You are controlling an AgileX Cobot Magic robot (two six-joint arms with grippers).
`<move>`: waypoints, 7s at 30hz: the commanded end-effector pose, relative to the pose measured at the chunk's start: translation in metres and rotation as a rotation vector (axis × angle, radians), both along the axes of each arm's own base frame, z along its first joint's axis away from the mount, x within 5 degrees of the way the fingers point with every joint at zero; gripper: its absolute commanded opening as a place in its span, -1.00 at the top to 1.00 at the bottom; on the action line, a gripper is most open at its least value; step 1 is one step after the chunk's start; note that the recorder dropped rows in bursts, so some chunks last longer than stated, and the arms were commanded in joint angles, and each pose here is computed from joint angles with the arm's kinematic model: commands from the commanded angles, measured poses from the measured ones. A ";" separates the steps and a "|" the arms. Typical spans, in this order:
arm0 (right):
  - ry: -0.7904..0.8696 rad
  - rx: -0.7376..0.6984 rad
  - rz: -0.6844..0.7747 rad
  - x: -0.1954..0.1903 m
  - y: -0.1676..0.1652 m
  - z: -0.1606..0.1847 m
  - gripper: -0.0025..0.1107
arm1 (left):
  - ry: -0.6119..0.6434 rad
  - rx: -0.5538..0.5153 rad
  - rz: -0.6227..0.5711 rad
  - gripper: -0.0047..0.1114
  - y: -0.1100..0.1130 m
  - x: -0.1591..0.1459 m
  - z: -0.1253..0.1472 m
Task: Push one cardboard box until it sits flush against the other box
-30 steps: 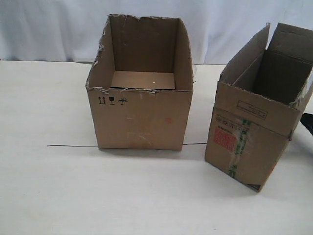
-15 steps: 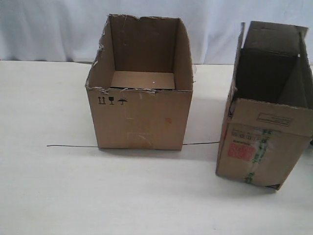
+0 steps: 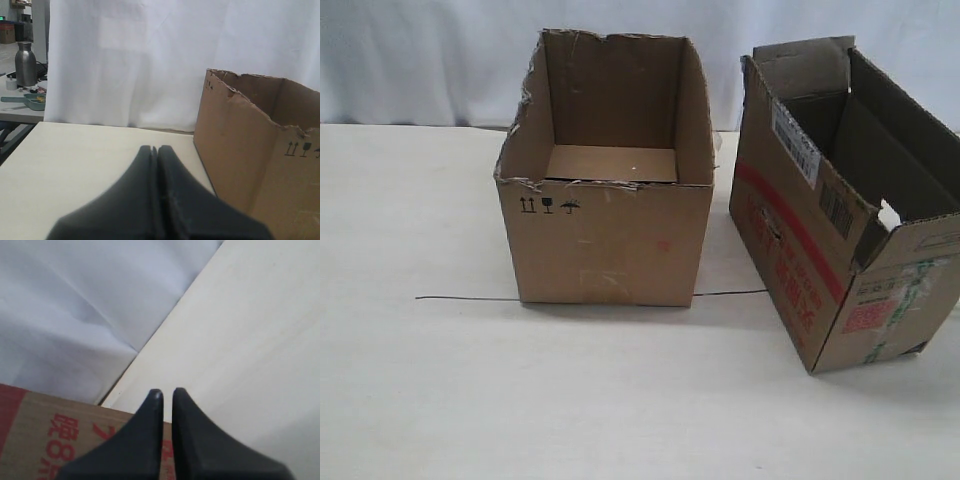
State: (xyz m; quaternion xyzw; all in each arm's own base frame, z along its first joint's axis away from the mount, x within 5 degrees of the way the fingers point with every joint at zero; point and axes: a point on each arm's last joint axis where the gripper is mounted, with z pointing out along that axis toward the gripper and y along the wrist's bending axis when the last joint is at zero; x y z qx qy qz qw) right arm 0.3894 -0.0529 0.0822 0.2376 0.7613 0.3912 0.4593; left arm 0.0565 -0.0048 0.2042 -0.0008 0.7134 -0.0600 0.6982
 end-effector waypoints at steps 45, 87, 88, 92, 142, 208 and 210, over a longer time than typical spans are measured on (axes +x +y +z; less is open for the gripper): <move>0.086 0.050 0.155 -0.045 0.049 -0.011 0.87 | -0.010 -0.003 -0.005 0.92 0.000 0.000 0.000; -0.031 -0.115 0.354 -0.154 0.038 0.055 0.87 | -0.009 -0.003 -0.005 0.92 0.000 0.000 0.000; -0.047 -0.114 0.355 -0.154 0.038 0.057 0.87 | -0.009 -0.003 -0.005 0.92 0.000 0.000 0.000; -0.162 -0.125 0.295 -0.161 0.032 0.074 0.87 | -0.009 -0.003 -0.005 0.92 0.000 0.000 0.000; -0.320 -0.456 0.326 -0.271 0.078 0.105 0.87 | -0.007 -0.003 -0.005 0.92 0.000 0.000 0.000; 0.138 -0.504 0.045 -0.057 0.021 0.092 0.87 | -0.009 -0.003 -0.005 0.92 0.000 0.000 0.000; 0.127 -0.414 0.103 -0.051 0.027 0.072 0.87 | -0.009 -0.003 -0.005 0.92 0.000 0.000 0.000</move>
